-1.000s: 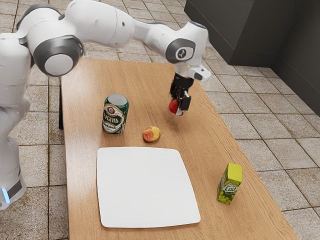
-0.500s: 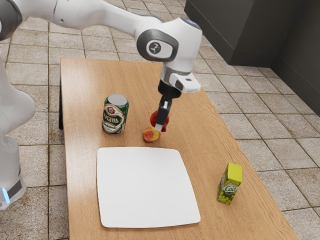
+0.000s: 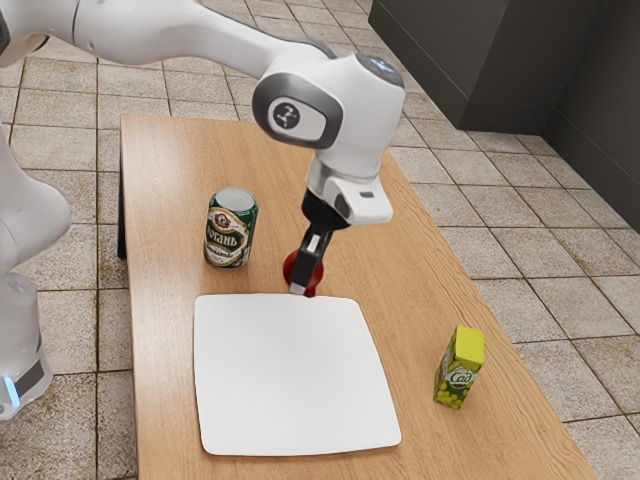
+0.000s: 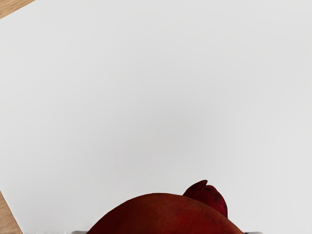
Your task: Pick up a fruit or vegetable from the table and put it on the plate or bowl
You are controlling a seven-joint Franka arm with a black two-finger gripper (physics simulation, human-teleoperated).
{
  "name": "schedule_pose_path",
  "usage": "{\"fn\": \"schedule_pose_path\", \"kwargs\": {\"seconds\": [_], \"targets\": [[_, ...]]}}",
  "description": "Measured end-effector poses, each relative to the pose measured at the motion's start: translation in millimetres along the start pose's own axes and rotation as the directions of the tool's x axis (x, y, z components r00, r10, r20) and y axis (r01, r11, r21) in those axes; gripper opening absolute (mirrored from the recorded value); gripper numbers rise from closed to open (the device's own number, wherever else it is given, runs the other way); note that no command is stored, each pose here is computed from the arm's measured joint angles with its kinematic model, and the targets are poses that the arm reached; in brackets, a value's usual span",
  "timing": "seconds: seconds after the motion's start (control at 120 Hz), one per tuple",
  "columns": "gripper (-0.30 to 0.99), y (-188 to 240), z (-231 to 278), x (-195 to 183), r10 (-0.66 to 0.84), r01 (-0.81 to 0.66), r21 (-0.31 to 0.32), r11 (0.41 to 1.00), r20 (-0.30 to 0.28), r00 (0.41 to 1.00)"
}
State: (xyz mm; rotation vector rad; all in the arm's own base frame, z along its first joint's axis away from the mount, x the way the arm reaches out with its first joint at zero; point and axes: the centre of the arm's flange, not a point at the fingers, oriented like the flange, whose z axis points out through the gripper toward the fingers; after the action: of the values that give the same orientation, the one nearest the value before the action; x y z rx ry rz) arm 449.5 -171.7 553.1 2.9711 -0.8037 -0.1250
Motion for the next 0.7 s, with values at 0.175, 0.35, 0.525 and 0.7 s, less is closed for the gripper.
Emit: {"fn": "schedule_pose_path", "kwargs": {"seconds": [0.175, 0.35, 0.525, 0.7], "targets": [[0.40, 24, 2, 4, 0.016, -0.017, 0.013, 1.000, 0.009, 1.000], [0.61, 22, 9, 9, -0.011, 0.011, 0.006, 1.000, 0.021, 1.000], [0.67, -27, 12, 6, -0.105, 0.104, 0.023, 0.994, 0.029, 0.994], [0.69, -223, -20, -50, -0.355, 0.321, -0.217, 0.922, -0.143, 0.924]]}}
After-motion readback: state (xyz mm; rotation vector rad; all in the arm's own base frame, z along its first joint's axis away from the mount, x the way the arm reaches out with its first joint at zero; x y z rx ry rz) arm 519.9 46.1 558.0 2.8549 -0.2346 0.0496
